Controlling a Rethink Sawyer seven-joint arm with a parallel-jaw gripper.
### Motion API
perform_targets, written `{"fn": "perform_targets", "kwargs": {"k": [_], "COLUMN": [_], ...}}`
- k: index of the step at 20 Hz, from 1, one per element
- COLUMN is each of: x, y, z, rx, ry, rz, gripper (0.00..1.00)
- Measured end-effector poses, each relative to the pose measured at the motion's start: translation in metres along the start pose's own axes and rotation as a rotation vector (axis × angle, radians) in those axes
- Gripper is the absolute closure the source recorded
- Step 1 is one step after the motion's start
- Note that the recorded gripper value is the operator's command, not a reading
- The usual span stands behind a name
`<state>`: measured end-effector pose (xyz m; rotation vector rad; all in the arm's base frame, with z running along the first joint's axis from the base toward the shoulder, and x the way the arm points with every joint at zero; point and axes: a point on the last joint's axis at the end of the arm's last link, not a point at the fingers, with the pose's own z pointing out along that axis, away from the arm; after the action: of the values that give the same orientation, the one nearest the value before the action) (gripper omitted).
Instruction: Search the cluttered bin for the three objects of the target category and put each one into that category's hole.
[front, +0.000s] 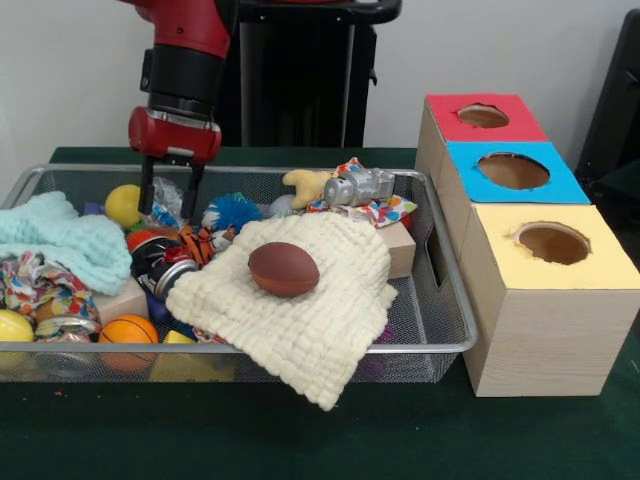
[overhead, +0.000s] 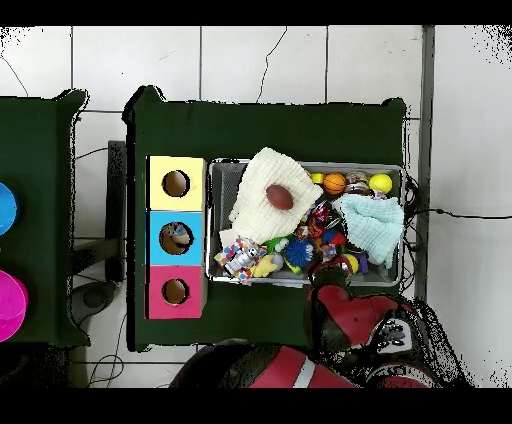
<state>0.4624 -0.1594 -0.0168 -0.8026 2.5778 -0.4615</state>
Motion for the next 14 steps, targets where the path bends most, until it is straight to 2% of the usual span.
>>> {"fn": "perform_targets", "kwargs": {"k": [14], "x": [0.0024], "y": [-0.0039], "z": [-0.0005], "rx": [0.009], "ry": [-0.009], "rz": [0.0], "gripper": [0.0]}}
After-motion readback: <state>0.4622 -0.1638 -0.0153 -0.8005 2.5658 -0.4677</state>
